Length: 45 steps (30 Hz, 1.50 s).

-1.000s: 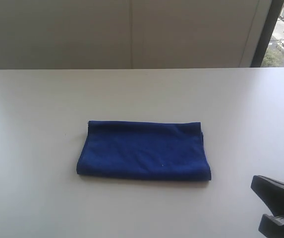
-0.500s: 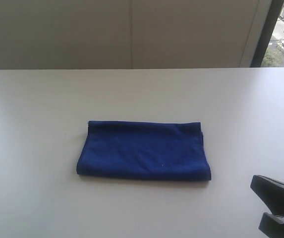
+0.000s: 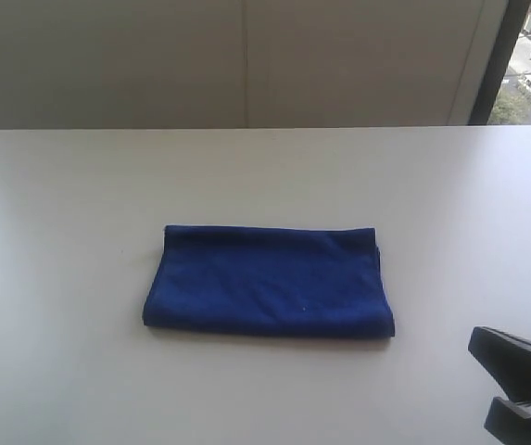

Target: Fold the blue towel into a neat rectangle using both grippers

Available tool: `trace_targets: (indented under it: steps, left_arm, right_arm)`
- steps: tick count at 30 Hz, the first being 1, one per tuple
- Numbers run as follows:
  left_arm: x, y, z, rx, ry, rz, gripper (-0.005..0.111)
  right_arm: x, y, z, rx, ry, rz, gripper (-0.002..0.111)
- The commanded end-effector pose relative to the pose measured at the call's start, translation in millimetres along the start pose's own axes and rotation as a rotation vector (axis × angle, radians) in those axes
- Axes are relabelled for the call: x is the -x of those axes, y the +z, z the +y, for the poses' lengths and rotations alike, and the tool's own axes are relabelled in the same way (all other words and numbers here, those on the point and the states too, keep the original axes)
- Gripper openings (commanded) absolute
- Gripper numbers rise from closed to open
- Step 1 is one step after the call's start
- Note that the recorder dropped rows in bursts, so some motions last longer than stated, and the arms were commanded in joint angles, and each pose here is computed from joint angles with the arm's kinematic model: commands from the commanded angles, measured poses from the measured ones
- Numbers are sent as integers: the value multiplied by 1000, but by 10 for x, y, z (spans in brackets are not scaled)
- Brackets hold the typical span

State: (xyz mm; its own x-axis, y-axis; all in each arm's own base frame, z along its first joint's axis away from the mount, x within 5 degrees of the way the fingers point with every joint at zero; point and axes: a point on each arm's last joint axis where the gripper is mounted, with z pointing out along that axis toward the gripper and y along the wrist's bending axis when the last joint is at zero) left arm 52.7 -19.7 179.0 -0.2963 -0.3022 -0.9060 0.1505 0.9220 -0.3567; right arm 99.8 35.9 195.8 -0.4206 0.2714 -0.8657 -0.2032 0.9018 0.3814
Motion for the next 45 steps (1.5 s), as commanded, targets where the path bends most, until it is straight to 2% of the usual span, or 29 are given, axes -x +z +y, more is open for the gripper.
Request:
trace_targets:
  steps: [1, 5, 8, 36, 40, 45]
  left_arm:
    - [-67, -13, 148, 159, -4, 61, 0]
    - [-69, -13, 150, 155, 163, 77, 0]
    - [-69, -13, 150, 153, 218, 81, 0]
    - [-62, -12, 148, 152, 219, 73, 0]
    - [-62, -12, 148, 152, 219, 73, 0]
    - [-62, -12, 148, 152, 219, 73, 0]
  right_arm:
    - [-2, -2, 4, 7, 2, -4, 0]
    - [-2, -2, 4, 7, 2, -4, 0]
    - [-2, -2, 4, 7, 2, -4, 0]
    - [-2, -2, 4, 7, 18, -4, 0]
    - [74, -129, 12, 21, 15, -121, 0]
    - [206, -389, -11, -15, 23, -375, 0]
